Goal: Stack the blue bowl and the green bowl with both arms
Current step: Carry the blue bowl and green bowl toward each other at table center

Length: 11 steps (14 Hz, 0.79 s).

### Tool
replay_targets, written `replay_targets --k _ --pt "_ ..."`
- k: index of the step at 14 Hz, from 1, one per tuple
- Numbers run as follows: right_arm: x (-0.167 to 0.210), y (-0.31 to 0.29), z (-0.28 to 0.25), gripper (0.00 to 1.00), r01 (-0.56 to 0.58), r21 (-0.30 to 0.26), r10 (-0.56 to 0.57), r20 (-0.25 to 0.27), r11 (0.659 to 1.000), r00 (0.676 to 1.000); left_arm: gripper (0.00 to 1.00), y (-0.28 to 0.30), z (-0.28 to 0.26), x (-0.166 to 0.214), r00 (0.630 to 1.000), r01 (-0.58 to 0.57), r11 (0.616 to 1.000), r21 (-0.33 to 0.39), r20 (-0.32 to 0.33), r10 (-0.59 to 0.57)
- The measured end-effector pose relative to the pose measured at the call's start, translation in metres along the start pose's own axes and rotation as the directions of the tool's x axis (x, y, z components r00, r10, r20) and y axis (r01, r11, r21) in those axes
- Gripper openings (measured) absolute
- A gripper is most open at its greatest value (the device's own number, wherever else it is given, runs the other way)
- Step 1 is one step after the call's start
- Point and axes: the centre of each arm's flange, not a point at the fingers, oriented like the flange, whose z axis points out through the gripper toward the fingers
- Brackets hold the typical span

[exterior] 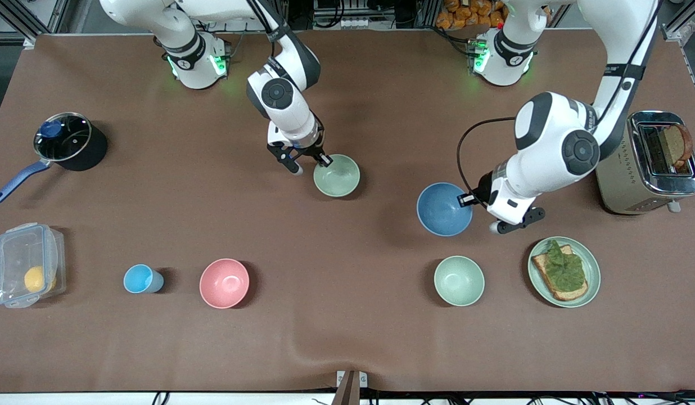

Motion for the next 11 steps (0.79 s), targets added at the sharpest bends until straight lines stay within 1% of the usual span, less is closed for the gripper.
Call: replay_targets --k 2,5,8,9,10,11 --pt "-0.003 0.002 0.01 0.04 -0.01 0.003 0.01 -0.003 1.0 1.0 0.06 0.002 0.003 -0.009 1.0 -0.011 1.0 0.004 0.001 0.011" --pt "-0.003 -0.001 0.01 0.04 -0.033 0.006 0.033 -0.004 0.999 0.999 0.06 0.014 0.01 -0.023 0.999 -0.043 0.999 0.008 0.015 0.043" --pt "-0.002 -0.002 0.009 0.04 -0.051 0.006 0.051 -0.004 0.999 0.999 0.06 0.016 0.013 -0.026 0.998 -0.058 0.998 0.006 0.014 0.058" --pt "-0.001 -0.003 0.007 0.04 -0.055 -0.002 0.055 -0.002 0.998 0.998 0.06 0.017 0.013 -0.026 0.998 -0.062 0.998 0.002 0.009 0.062" --pt "-0.002 -0.006 0.004 0.04 -0.058 -0.025 0.058 0.003 0.998 0.998 0.06 0.021 0.014 -0.028 0.997 -0.071 0.997 -0.003 0.004 0.071" --pt "-0.002 -0.01 -0.001 0.04 -0.061 -0.064 0.061 0.01 0.996 0.998 0.06 0.028 0.016 -0.033 0.996 -0.084 0.996 -0.008 -0.001 0.084"
